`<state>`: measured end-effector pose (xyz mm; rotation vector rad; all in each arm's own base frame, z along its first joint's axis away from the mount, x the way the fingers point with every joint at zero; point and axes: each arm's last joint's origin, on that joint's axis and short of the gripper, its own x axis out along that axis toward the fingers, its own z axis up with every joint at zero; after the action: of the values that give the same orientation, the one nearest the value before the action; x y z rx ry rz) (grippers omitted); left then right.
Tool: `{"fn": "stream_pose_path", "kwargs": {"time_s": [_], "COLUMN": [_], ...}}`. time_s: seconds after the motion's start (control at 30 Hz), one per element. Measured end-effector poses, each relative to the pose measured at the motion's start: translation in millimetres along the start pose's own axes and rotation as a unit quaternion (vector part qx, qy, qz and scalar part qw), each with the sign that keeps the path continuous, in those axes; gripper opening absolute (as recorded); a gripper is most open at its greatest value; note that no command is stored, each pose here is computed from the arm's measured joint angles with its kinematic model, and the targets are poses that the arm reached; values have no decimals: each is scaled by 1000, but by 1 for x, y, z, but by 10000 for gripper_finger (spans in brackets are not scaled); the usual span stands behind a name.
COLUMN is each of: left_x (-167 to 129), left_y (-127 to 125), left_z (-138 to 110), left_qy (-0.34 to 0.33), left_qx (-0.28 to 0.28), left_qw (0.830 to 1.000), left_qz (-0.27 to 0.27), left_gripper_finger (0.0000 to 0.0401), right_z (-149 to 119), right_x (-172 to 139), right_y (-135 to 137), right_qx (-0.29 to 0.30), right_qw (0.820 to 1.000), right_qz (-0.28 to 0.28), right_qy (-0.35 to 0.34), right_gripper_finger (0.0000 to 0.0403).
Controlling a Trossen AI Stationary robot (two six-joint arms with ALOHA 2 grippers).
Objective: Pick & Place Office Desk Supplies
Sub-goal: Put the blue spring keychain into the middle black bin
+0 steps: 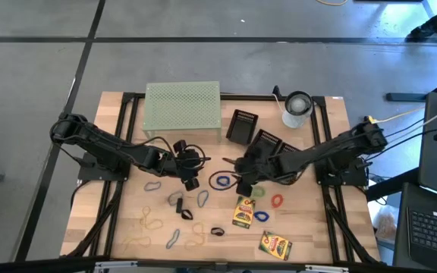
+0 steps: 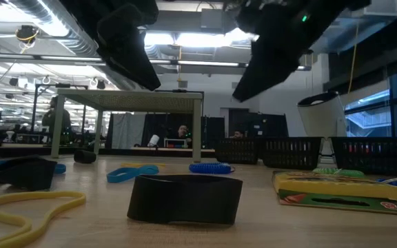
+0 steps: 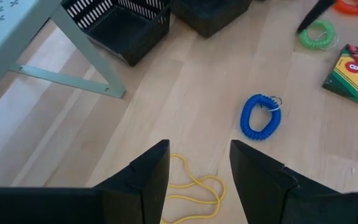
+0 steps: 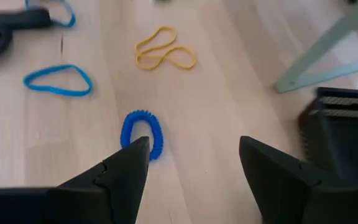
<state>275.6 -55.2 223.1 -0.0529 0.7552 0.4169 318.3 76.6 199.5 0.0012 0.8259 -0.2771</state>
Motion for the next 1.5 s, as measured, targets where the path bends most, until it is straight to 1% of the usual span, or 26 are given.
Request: {"fn": "stream_pose_path", "kwargs": {"time_s": [0.13,0.23,0.37,0.43,0.57,0.7,0.87,0.97,1.07,1.17,1.3,1.4,1.47,1.5], "left_x": [0,0,-1,-1,-1,-1,-1,-1,-1,-1,-1,-1,-1,-1], "left_y": [0,0,1,2,2,2,2,2,2,2,2,2,2,2], "left_z": [-3,-6,-10,-10,-10,-10,-10,-10,-10,-10,-10,-10,-10,-10], "left_qy": [22,44,63,65,64,64,65,65,64,64,65,65,65,65], "left_qx": [2,-4,-13,-12,-12,-11,-11,-11,-11,-12,-11,-11,-11,-10], "left_qw": [1000,998,998,998,998,998,998,998,998,998,998,998,998,998], "left_qz": [-21,-32,-25,-23,-23,-23,-22,-22,-22,-22,-22,-22,-22,-22], "left_gripper_finger": [162,160,157,155,151,149,148,148,148,148,148,148,148,148], "right_z": [-2,-2,-7,-12,-20,-24,-27,-27,-28,-28,-28,-29,-27,-26], "right_x": [26,47,71,80,90,99,104,105,105,105,105,105,103,102], "right_y": [-4,-8,-11,-13,-13,-11,-9,-9,-9,-9,-8,-8,-8,-9], "right_qx": [9,30,36,27,-9,-50,-56,-49,-49,-46,-46,-45,-34,-27], "right_qw": [1000,999,997,997,997,995,995,995,995,993,991,991,991,991], "right_qz": [8,30,64,65,61,63,63,63,68,89,101,107,110,109], "right_qy": [12,14,27,41,56,56,56,57,60,66,69,70,70,70], "right_gripper_finger": [251,251,251,251,251,251,251,242,215,173,99,36,15,15]}}
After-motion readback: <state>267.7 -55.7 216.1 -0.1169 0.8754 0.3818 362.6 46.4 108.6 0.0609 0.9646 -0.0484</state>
